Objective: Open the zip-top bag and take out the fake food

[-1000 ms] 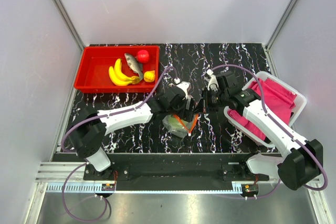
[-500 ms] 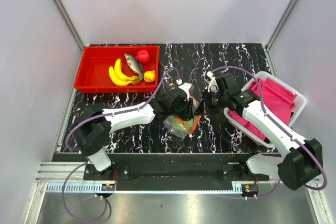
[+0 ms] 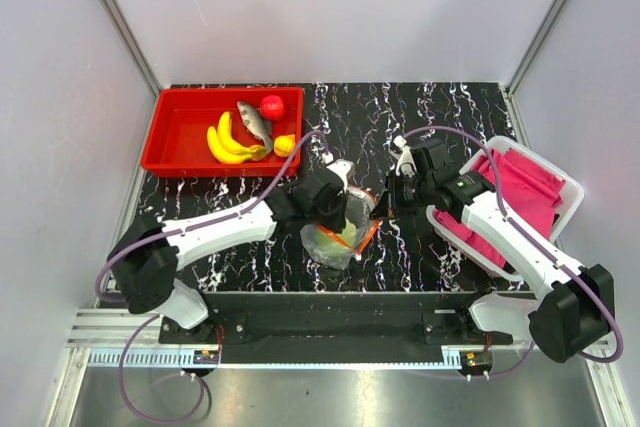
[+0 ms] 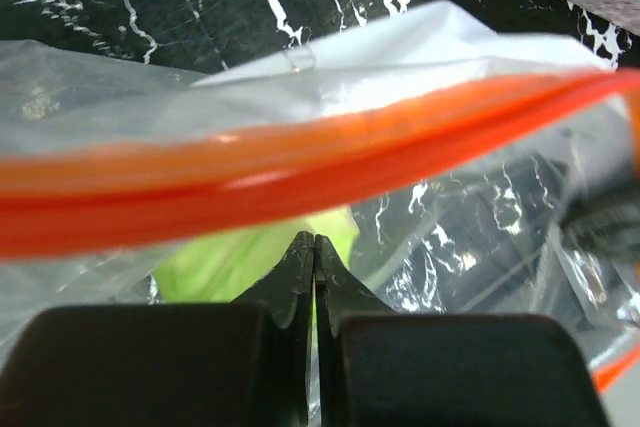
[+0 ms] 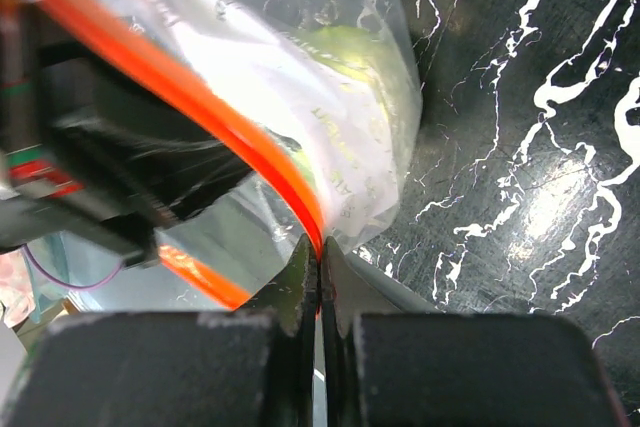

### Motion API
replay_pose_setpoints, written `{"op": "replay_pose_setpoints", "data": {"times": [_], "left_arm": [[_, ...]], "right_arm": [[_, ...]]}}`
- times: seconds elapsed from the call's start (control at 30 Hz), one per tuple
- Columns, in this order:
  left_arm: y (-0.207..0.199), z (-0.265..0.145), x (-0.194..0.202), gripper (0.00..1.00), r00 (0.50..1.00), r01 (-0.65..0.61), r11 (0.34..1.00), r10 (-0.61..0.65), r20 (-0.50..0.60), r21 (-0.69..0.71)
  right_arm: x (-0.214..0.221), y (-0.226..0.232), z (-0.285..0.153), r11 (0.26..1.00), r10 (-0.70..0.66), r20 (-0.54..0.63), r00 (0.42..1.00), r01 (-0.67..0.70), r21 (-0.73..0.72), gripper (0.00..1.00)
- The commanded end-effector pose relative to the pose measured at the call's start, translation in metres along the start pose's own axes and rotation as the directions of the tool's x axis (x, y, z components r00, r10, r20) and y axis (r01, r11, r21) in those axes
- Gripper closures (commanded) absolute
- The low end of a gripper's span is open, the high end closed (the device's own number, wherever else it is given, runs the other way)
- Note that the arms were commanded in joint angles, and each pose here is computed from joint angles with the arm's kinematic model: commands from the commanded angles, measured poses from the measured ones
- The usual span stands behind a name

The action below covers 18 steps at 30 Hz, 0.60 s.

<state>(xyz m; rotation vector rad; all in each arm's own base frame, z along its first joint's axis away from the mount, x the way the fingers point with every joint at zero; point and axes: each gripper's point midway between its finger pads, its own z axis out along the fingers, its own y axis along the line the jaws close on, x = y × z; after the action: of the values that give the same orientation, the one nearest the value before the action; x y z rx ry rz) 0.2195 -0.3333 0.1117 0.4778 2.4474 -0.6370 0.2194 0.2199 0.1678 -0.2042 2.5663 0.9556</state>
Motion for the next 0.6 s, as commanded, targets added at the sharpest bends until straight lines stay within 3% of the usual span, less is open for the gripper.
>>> {"op": "replay_pose_setpoints", "data": {"times": [0.0, 0.57], "left_arm": [[-0.002, -0.029, -0.022, 1.0, 0.995, -0.03, 1.0, 0.03, 0.092, 0.0], [-0.002, -0.082, -0.042, 1.0, 0.969, -0.094, 0.995, 0.085, 0.231, 0.027]], "right_arm": [[-0.015, 0.004, -0.004, 0.999, -0.041, 0.055, 0.998, 0.04, 0.009, 1.0], [-0.024, -0.013, -0.006, 0.993, -0.049, 0.106, 0.993, 0.037, 0.115, 1.0]]}}
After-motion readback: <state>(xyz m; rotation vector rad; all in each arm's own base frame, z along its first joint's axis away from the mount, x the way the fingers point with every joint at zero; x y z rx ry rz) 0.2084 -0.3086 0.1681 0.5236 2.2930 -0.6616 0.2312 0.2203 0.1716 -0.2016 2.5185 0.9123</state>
